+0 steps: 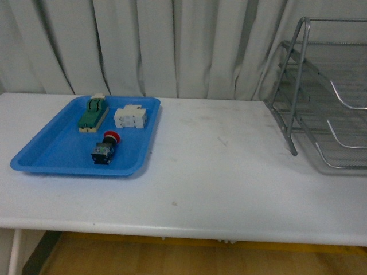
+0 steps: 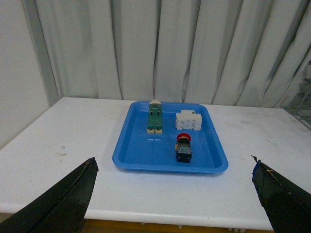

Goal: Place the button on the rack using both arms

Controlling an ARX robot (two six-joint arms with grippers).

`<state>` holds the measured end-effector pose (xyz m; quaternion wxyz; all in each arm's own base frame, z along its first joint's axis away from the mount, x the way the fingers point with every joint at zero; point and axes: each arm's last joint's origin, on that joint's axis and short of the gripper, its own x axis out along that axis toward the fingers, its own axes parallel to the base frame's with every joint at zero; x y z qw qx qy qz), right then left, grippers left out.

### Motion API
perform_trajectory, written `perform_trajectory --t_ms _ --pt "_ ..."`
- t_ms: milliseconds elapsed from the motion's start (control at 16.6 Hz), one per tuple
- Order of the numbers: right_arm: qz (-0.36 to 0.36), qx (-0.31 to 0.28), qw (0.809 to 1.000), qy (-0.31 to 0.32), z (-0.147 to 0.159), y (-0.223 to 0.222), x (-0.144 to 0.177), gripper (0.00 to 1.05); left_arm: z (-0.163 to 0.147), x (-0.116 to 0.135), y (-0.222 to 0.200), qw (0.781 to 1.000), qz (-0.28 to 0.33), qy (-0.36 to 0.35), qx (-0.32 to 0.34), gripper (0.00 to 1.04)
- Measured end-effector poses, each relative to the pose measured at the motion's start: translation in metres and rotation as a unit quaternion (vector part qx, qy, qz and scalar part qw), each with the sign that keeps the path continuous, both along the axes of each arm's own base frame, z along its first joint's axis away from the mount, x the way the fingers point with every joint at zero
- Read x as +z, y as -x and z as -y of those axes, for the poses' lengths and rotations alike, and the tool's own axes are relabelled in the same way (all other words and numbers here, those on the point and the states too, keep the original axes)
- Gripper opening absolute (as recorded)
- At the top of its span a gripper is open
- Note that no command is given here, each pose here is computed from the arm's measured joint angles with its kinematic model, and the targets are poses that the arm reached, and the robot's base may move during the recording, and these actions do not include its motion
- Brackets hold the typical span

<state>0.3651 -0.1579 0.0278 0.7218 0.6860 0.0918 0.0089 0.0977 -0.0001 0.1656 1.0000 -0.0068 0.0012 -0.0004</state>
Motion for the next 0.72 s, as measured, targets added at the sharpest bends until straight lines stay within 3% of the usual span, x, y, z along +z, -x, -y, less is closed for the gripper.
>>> perform_trajectory --t_ms 721 --pt "-0.066 -0.033 0.997 -0.030 -0.007 0.073 -0.008 0.03 0.000 0.000 0.000 1.000 0.000 0.000 0.000 0.98"
